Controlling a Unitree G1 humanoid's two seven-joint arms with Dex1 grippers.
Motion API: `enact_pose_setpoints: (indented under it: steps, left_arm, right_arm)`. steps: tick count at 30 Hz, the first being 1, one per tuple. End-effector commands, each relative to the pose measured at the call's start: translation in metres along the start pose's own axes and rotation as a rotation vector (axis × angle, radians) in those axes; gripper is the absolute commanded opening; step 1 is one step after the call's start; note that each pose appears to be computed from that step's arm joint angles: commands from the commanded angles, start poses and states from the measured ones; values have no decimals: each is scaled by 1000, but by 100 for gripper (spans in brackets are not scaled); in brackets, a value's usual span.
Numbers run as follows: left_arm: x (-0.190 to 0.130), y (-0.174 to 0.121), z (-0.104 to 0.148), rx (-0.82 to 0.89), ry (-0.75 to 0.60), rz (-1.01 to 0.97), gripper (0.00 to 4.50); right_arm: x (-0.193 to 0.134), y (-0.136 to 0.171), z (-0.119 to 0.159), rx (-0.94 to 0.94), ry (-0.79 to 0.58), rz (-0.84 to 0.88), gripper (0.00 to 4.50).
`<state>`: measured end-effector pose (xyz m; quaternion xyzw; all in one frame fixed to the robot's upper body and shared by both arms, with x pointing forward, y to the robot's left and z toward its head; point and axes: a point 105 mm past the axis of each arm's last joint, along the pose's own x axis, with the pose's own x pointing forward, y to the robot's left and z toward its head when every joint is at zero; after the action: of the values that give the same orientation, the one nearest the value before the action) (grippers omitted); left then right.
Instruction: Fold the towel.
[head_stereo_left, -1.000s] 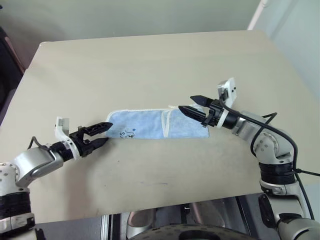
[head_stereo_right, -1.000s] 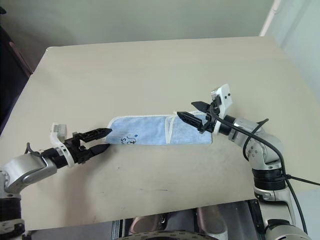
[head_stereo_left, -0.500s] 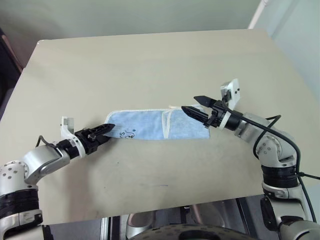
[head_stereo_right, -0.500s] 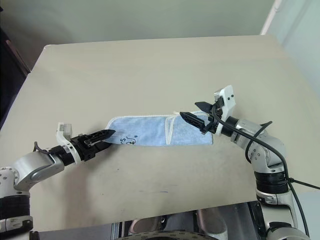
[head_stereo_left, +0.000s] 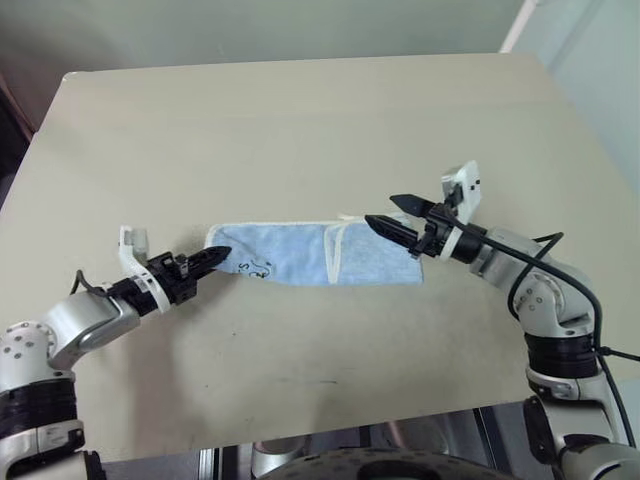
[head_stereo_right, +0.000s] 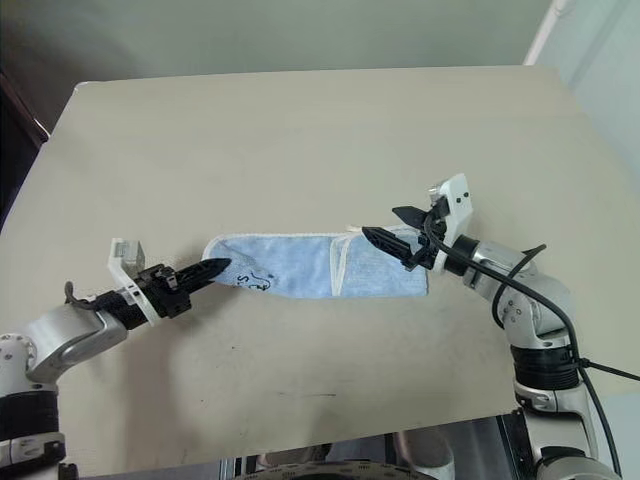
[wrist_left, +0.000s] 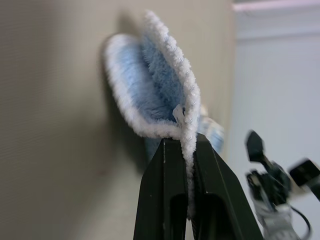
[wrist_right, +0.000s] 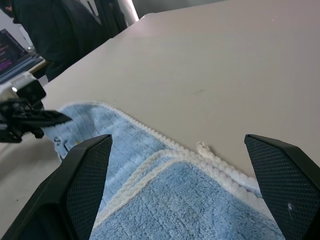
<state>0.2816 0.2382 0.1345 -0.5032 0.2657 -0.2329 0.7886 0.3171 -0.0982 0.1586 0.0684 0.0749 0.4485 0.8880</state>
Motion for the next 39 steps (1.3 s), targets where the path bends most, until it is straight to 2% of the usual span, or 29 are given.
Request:
enact_pose_setpoints:
  steps: [1, 7, 10, 17, 25, 32, 37, 39]
  left_arm:
    - [7, -30, 1, 80, 46, -110, 2]
    - [33, -66, -14, 168, 162, -230, 2]
    - [52, -86, -29, 207, 260, -300, 2]
    - [88, -104, -66, 240, 459, -343, 2]
    - [145, -98, -98, 262, 541, -290, 2]
    - [163, -85, -135, 274, 644, -273, 2]
    - [173, -86, -139, 258, 625, -276, 2]
    - [177, -88, -141, 245, 619, -286, 50]
  right_arm:
    - [-14, 11, 18, -61, -63, 49, 450]
    - [-26, 8, 22, -72, -78, 8, 450]
    - [-33, 3, 23, -76, -87, -38, 450]
    - [-48, -1, 27, -89, -118, -132, 450]
    - [-68, -6, 31, -102, -146, -240, 450]
    - [-81, -7, 29, -113, -140, -303, 450]
    - [-85, -7, 26, -116, -127, -330, 450]
    - [-86, -8, 26, -114, -127, -337, 450]
